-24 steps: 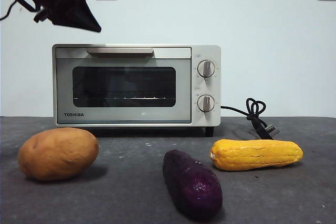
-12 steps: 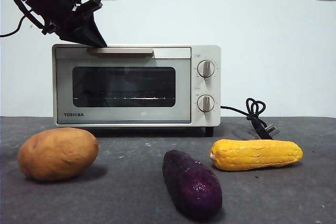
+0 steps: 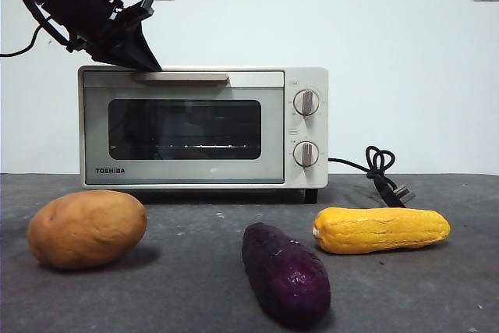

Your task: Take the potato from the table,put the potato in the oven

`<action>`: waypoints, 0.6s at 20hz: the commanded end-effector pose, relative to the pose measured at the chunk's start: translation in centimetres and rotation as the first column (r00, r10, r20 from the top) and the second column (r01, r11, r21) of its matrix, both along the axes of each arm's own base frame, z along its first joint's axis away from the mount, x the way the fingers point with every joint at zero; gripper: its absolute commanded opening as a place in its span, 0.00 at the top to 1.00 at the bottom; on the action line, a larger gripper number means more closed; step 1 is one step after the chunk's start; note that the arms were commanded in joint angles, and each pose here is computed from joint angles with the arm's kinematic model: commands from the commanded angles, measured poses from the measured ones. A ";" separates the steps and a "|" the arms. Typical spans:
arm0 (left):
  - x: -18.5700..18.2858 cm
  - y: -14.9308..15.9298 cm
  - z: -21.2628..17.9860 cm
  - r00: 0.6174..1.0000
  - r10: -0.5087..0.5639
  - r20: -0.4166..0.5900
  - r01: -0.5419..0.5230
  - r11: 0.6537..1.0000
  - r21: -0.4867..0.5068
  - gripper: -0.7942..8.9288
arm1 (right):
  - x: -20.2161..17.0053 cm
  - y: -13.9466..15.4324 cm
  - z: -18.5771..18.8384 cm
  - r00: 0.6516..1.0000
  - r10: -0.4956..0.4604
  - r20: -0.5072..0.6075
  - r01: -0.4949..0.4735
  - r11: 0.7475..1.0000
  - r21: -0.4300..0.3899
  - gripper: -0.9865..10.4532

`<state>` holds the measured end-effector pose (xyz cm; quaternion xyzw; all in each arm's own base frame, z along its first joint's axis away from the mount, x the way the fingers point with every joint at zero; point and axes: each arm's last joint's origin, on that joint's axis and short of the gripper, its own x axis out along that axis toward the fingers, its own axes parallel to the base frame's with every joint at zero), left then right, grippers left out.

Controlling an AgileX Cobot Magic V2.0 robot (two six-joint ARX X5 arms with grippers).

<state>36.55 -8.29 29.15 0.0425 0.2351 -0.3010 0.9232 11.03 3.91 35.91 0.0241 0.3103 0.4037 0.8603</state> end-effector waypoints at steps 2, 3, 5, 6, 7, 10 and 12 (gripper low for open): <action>-0.3 -0.9 -2.8 0.988 -0.057 -0.143 0.063 0.997 0.038 0.93 | 0.1 0.0 0.1 1.000 -0.002 0.000 0.002 1.000 0.000 0.34; -0.5 -1.0 -2.9 0.984 -0.076 -0.161 0.082 0.996 0.028 0.93 | 0.1 0.0 0.1 1.000 -0.002 -0.001 0.002 1.000 -0.001 0.34; -0.8 -1.2 -3.1 0.973 -0.114 -0.199 0.117 0.993 0.007 0.93 | 0.2 0.0 0.0 1.000 -0.001 -0.005 0.001 1.000 -0.002 0.34; -1.0 -1.3 -3.3 0.967 -0.130 -0.220 0.133 0.991 -0.003 0.93 | 0.2 0.1 0.0 1.000 -0.001 -0.006 0.001 1.000 -0.002 0.34; -1.1 -1.4 -3.4 0.960 -0.141 -0.240 0.143 0.990 -0.009 0.93 | 0.2 0.1 0.0 1.000 -0.001 -0.006 0.001 1.000 -0.001 0.34; -1.8 -1.7 -3.6 0.937 -0.179 -0.300 0.177 0.984 -0.033 0.93 | 0.4 0.1 0.0 1.000 -0.001 -0.010 0.001 1.000 -0.002 0.34; -2.1 -1.7 -3.7 0.920 -0.205 -0.333 0.198 0.979 -0.055 0.93 | 0.4 0.1 -0.1 1.000 0.000 -0.010 0.000 1.000 -0.004 0.34</action>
